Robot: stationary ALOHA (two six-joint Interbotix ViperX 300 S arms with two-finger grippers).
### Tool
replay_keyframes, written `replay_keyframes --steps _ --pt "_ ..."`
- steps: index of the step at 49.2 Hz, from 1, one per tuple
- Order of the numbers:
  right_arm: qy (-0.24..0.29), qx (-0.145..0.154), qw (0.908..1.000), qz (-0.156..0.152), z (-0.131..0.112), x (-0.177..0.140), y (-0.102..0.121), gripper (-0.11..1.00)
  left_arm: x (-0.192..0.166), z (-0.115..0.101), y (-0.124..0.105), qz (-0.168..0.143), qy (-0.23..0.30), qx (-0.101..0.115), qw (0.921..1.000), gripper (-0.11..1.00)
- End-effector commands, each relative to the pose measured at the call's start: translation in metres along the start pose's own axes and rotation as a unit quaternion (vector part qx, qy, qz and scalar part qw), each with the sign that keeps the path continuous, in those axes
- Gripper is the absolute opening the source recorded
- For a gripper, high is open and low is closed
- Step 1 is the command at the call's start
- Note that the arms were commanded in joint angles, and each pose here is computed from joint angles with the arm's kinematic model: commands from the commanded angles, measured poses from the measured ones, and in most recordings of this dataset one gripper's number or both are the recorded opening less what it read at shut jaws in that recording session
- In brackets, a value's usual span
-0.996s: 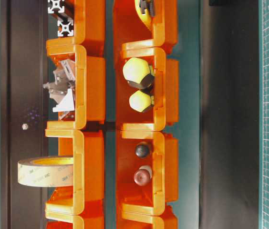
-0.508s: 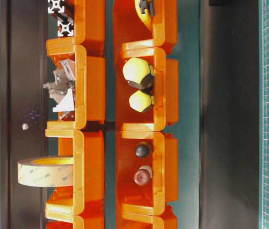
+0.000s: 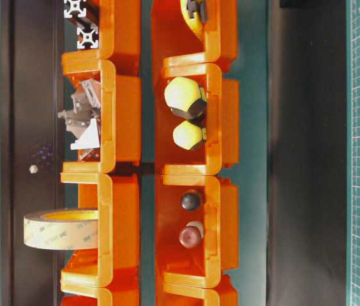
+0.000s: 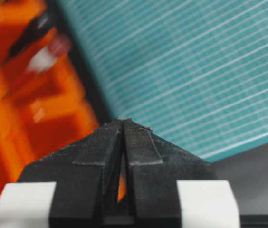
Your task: Pick scraper from container rack with left arm.
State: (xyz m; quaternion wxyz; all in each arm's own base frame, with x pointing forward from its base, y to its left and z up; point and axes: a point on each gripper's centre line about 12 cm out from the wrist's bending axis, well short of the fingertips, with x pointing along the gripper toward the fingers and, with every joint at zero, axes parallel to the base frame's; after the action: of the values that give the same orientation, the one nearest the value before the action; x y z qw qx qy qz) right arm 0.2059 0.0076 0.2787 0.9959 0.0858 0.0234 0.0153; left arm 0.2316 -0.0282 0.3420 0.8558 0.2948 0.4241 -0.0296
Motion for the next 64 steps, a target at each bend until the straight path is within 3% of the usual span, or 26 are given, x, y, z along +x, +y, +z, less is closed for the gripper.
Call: replay_keyframes --steps 1,5,10,12,24,41,45,50,57,60,64 --pt "-0.018 0.002 0.9998 0.011 0.013 0.002 0.006 0.00 -0.008 0.002 0.007 0.082 0.015 -0.010 0.9965 0.00" --pt "-0.018 0.002 0.9997 0.015 0.013 0.002 0.007 0.00 -0.005 0.002 -0.004 0.109 0.016 -0.027 0.9935 0.00" --pt "-0.017 0.001 0.9997 0.016 0.013 0.002 0.008 0.00 0.006 0.004 -0.023 0.105 0.016 -0.058 0.9926 0.00" --pt "-0.018 0.001 0.9997 0.016 0.013 0.001 0.008 0.00 0.012 0.005 -0.031 0.103 0.023 -0.061 0.9926 0.00" --pt "-0.015 0.001 0.9998 0.016 0.013 0.001 0.008 0.00 0.035 0.015 -0.042 0.162 0.076 -0.020 0.9836 0.00" --pt "0.003 0.001 0.9999 0.014 0.014 -0.008 0.008 0.00 0.039 0.013 -0.042 0.170 0.080 -0.040 0.9813 0.02" --pt "0.004 0.001 0.9999 0.014 0.015 -0.011 0.008 0.00 0.043 0.009 -0.044 0.169 0.081 -0.048 0.9812 0.16" --pt "0.002 0.002 0.9999 0.015 0.017 -0.014 0.008 0.00 0.053 0.002 -0.050 0.161 0.077 -0.053 0.9825 0.45" --pt "-0.004 0.002 0.9999 0.016 0.020 -0.016 0.009 0.00 0.068 -0.010 -0.050 0.155 0.080 -0.076 0.9818 0.83" --pt "-0.008 0.003 0.9998 0.016 0.022 -0.017 0.009 0.00 0.070 -0.012 -0.048 0.155 0.080 -0.080 0.9814 0.90" --pt "-0.012 0.002 0.9998 0.017 0.025 -0.019 0.010 0.00 0.072 -0.014 -0.044 0.155 0.081 -0.085 0.9809 0.90"
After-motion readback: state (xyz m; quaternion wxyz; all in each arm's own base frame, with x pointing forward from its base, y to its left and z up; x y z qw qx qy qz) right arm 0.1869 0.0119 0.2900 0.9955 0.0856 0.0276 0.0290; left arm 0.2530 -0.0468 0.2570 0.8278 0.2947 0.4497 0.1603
